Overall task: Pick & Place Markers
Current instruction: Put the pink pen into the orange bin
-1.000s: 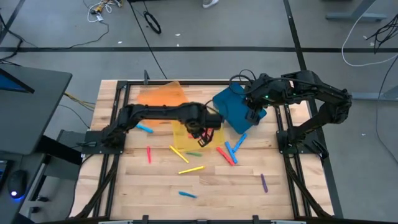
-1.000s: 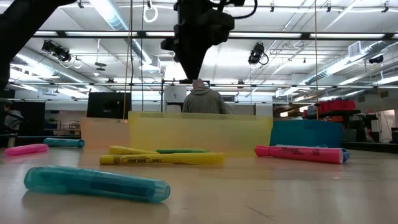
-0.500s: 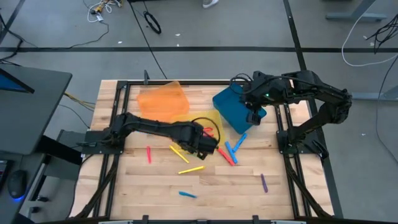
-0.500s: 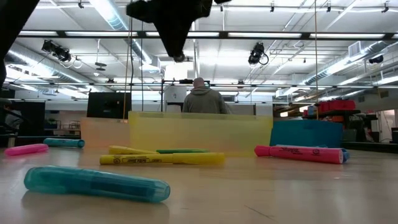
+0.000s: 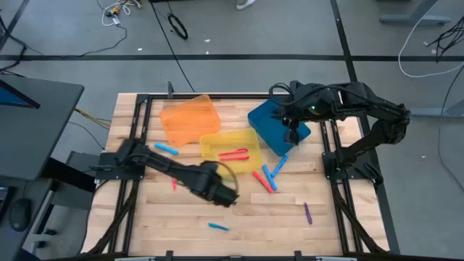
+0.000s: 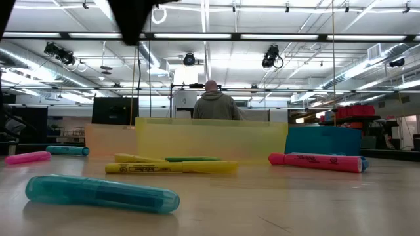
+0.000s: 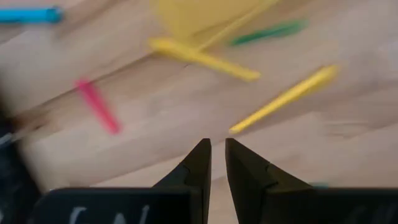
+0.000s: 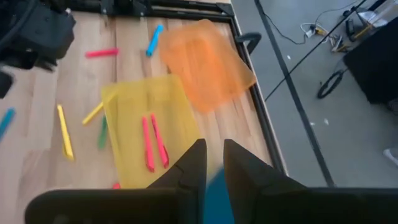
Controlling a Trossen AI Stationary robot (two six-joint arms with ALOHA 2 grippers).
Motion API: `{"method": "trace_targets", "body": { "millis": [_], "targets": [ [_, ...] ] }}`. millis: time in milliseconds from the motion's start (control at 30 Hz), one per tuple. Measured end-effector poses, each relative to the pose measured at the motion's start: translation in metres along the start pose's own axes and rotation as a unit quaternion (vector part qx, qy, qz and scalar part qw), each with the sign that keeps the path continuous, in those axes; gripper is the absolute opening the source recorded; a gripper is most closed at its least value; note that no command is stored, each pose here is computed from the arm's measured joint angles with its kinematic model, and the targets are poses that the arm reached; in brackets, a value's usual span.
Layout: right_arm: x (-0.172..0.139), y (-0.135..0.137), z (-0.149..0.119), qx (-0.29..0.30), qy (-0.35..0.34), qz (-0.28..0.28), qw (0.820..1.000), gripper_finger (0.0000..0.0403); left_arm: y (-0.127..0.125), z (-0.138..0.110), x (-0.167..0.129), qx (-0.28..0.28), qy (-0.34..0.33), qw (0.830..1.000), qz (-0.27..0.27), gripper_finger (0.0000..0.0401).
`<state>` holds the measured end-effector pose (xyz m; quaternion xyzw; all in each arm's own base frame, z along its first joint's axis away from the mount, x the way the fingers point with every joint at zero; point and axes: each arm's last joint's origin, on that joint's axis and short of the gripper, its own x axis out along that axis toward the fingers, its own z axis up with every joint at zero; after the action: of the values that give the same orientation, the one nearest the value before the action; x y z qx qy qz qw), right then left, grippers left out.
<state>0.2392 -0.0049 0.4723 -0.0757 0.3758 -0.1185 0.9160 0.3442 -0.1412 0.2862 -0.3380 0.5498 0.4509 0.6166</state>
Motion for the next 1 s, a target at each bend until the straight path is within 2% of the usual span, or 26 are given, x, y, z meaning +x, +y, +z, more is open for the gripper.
{"method": "trace_targets", "body": {
  "millis": [167, 267, 367, 467, 533, 667, 833, 1000],
  "targets": [
    [0.001, 0.001, 0.003, 0.038, -0.013, 0.01, 0.999, 0.0056, 0.053, -0.012, 0.01, -0.025, 0.014, 0.999, 0.031, 0.0046],
    [0.006, 0.002, 0.006, 0.071, -0.017, 0.01, 0.997, 0.0056, 0.081, -0.006, 0.017, -0.045, 0.02, 0.999, 0.001, 0.0039],
    [0.012, 0.004, 0.009, 0.107, -0.014, 0.01, 0.994, 0.0056, 0.11, -0.001, 0.024, -0.093, 0.034, 0.995, -0.016, 0.0035],
    [0.018, 0.005, 0.01, 0.144, -0.008, 0.01, 0.989, 0.0056, 0.136, -0.003, 0.033, -0.136, 0.027, 0.99, -0.035, 0.0034],
    [0.022, 0.007, 0.012, 0.175, -0.005, 0.012, 0.984, 0.0056, 0.15, -0.005, 0.041, -0.143, 0.021, 0.988, -0.059, 0.0034],
    [0.029, 0.014, 0.013, 0.221, 0.007, 0.016, 0.975, 0.0056, 0.167, -0.009, 0.064, -0.16, 0.025, 0.982, -0.102, 0.0041],
    [0.039, 0.022, 0.017, 0.248, 0.011, 0.022, 0.968, 0.0056, 0.177, -0.015, 0.101, -0.16, 0.057, 0.981, -0.09, 0.0063],
    [0.05, 0.026, 0.021, 0.272, 0.013, 0.021, 0.962, 0.0056, 0.179, -0.019, 0.123, -0.16, 0.064, 0.98, -0.099, 0.0105]
  ]
}}
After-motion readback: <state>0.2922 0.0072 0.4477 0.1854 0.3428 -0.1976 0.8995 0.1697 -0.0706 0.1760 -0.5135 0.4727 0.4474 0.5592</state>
